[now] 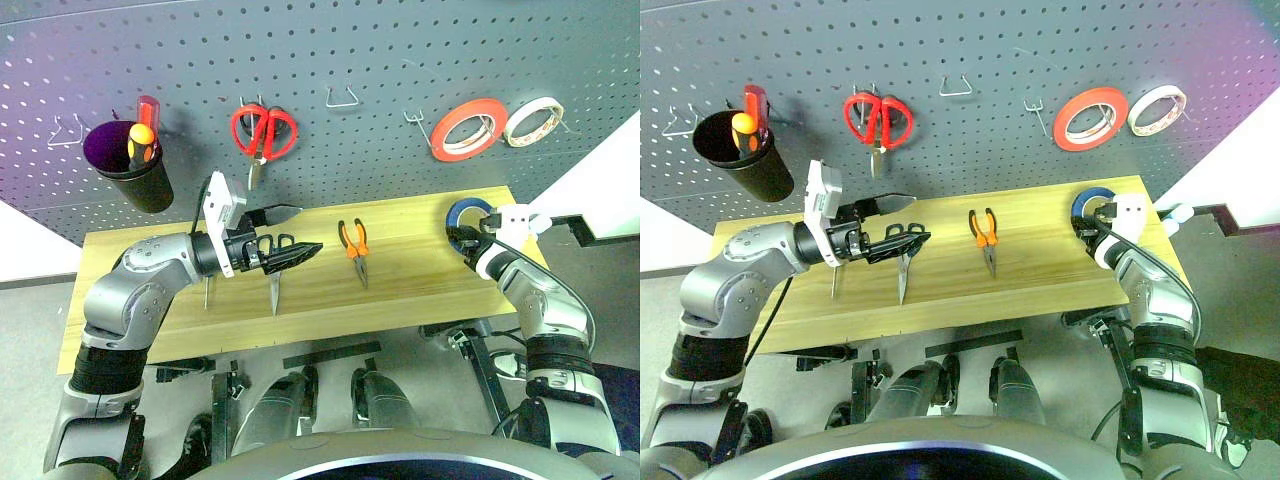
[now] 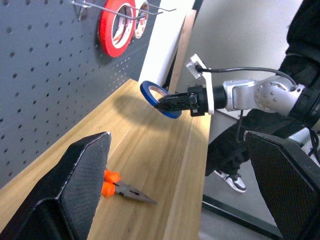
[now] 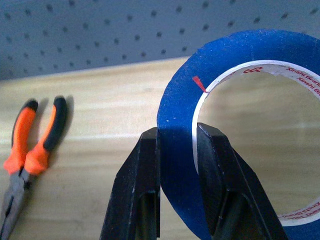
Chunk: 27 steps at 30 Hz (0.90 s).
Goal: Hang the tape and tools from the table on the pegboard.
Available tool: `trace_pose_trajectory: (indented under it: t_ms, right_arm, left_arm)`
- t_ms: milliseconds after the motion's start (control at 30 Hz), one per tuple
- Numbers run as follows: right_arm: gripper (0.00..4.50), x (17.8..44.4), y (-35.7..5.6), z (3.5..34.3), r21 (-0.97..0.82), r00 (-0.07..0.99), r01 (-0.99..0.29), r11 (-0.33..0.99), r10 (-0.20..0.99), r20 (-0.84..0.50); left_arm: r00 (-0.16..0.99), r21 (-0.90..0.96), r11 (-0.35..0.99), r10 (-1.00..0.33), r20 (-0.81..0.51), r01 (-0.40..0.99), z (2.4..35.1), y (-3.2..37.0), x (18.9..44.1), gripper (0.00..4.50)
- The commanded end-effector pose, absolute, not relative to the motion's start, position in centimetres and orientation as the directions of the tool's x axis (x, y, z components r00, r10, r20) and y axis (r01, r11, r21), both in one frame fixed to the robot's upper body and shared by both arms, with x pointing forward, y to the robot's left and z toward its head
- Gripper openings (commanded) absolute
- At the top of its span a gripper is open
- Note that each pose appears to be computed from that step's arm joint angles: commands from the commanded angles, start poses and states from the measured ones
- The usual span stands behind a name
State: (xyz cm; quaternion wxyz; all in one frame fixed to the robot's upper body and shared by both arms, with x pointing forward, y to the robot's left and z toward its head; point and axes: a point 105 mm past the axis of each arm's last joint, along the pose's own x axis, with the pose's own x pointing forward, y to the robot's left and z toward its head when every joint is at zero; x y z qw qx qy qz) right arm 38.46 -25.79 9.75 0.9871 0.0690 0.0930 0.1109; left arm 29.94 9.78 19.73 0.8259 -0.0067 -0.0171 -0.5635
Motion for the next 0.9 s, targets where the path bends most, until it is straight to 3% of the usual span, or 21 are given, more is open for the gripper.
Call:
trace_pose_trajectory:
  t_ms: [33, 267, 900]
  right_arm:
    - [0.66, 38.3, -25.0, 12.5, 0.143, 0.961, -0.260, 0.955, 0.270, -0.052]
    - [0.66, 37.5, -22.8, 15.8, 0.161, 0.941, -0.337, 0.927, 0.328, 0.085]
    - [0.66, 36.1, -20.0, 20.0, 0.125, 0.900, -0.418, 0.900, 0.391, 0.193]
  left_arm:
    - [0.347, 0.048, 0.350, -0.936, 0.061, 0.936, 20.6, 9.6, 29.9, 4.50]
    - [0.349, 0.060, 0.353, -0.935, 0.061, 0.934, 20.9, 9.9, 30.0, 4.50]
    - [0.413, 0.047, 0.420, -0.904, 0.108, 0.906, 20.7, 10.7, 29.8, 4.50]
